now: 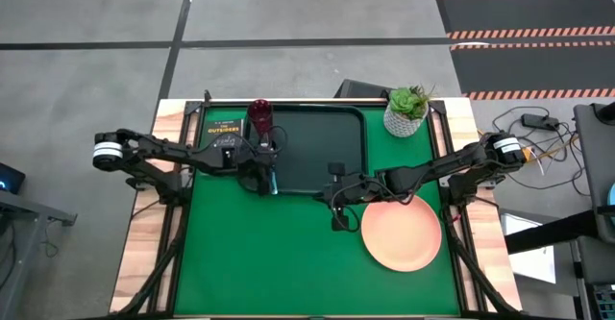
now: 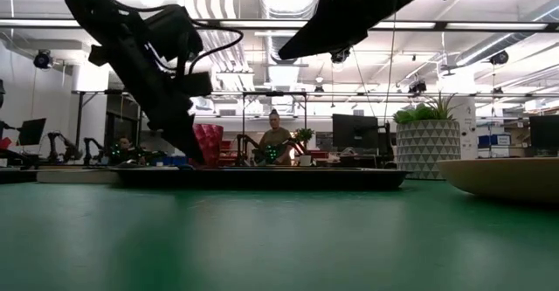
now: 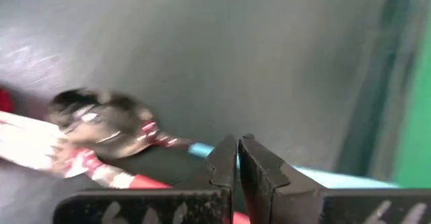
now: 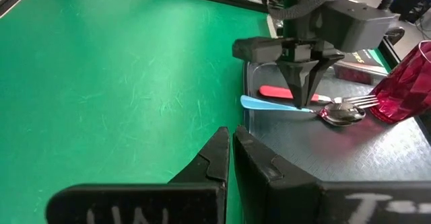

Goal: Pick and place plate/cup/fork/spoon on tray
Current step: Put the blue spoon to the right of the pink fork on the black tray

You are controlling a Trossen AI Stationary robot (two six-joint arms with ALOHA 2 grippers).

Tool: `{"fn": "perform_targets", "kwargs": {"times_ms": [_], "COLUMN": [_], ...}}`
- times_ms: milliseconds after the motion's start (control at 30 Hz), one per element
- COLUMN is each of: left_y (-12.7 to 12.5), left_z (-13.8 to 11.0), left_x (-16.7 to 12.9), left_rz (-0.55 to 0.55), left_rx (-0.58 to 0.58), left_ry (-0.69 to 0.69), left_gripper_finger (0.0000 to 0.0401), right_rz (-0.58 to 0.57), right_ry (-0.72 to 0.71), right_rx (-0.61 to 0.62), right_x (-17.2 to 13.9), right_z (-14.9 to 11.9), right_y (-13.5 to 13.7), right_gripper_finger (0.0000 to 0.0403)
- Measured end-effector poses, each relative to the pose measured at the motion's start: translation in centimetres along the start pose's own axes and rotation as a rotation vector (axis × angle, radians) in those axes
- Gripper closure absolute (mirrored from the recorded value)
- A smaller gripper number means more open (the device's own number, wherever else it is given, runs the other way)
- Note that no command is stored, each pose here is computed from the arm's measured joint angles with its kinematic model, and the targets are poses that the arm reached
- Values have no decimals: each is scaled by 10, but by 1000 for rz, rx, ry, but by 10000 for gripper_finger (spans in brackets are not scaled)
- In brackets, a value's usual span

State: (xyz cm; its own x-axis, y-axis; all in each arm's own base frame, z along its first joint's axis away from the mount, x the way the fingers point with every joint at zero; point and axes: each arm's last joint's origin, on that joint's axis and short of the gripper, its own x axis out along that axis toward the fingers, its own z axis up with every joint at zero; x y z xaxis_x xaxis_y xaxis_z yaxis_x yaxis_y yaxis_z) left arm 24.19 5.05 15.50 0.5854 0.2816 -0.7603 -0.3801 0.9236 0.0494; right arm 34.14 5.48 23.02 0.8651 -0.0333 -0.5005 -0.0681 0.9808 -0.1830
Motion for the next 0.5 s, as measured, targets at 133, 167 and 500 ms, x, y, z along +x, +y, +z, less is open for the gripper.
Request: {"fn": "perform_targets", "kwargs": {"times_ms": [133, 167, 500], "left_y": [-3, -4, 0], "left_z": [0, -2, -12], "left_x": [0, 0, 2], "left_rz": [-97, -113, -26], "left_rx": [6, 8, 19], "left_ry": [8, 17, 41], "left_gripper_finger": [401, 401, 401], "right_rz": [1, 1, 1], "right_ry": [7, 7, 7], "right_rx": [-2, -1, -1], "right_x": [0, 0, 0], "right_z": [-1, -1, -1], "right_y": [0, 0, 0], "right_gripper_finger": [394, 394, 394]}}
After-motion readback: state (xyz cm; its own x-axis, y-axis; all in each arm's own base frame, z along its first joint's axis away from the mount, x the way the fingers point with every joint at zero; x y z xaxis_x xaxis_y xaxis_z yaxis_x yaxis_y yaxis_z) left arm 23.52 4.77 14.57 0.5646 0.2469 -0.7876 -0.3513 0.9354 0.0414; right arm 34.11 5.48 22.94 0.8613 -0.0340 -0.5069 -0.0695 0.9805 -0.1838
